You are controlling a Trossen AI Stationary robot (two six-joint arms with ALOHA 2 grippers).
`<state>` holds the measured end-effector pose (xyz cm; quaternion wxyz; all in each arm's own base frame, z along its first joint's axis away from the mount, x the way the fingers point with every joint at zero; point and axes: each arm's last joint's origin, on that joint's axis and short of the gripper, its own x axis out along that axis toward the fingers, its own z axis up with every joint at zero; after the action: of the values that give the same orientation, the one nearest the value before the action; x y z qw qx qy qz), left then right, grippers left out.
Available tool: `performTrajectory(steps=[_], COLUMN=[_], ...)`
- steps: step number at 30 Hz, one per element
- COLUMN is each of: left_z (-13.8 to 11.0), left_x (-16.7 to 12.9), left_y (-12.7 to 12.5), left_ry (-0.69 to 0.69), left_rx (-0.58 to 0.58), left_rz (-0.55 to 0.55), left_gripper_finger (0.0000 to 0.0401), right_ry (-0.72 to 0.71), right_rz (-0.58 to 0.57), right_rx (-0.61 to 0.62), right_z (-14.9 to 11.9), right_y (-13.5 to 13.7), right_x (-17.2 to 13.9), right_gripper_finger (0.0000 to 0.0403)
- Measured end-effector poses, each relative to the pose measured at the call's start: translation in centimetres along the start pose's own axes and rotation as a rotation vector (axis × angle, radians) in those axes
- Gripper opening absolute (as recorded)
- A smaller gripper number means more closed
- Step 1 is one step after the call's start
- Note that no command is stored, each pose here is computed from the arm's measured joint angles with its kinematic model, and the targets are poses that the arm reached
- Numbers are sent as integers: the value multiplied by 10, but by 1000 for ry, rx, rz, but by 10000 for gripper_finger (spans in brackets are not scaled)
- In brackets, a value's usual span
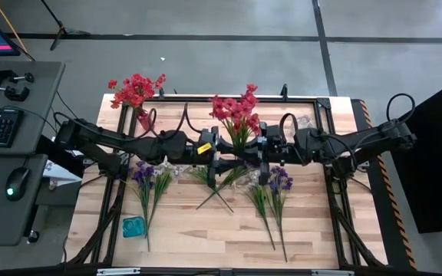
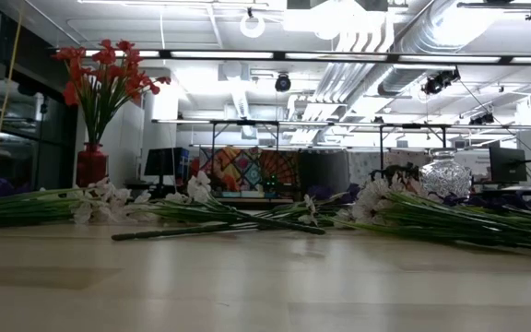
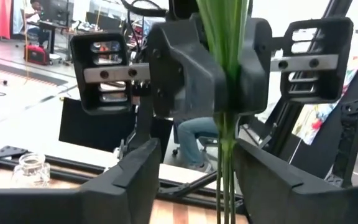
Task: Sort flowers into vase by color
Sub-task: Put the red flowers into the red vase
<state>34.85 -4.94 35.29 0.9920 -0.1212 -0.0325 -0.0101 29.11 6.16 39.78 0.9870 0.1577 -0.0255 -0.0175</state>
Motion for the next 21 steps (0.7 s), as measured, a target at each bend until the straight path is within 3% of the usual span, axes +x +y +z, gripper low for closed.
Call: performTrajectory(steps=[10, 15, 21], left_z=[4, 9, 11], left_x=[-4, -8, -13], left_y=[5, 10, 13], left_ry=[27, 43, 73], left_rx=[47, 50, 64], left_rz=[-30, -42, 29], left_gripper_finger=[11, 4, 2], right_ry=[0, -7, -16], right_rz=[-5, -19, -41], right_rx=[-19, -8, 56], right_z=[1, 1, 5], right_y=[-1, -1, -4], right_x=[-1, -1, -3], right_gripper_finger=[2, 27, 140])
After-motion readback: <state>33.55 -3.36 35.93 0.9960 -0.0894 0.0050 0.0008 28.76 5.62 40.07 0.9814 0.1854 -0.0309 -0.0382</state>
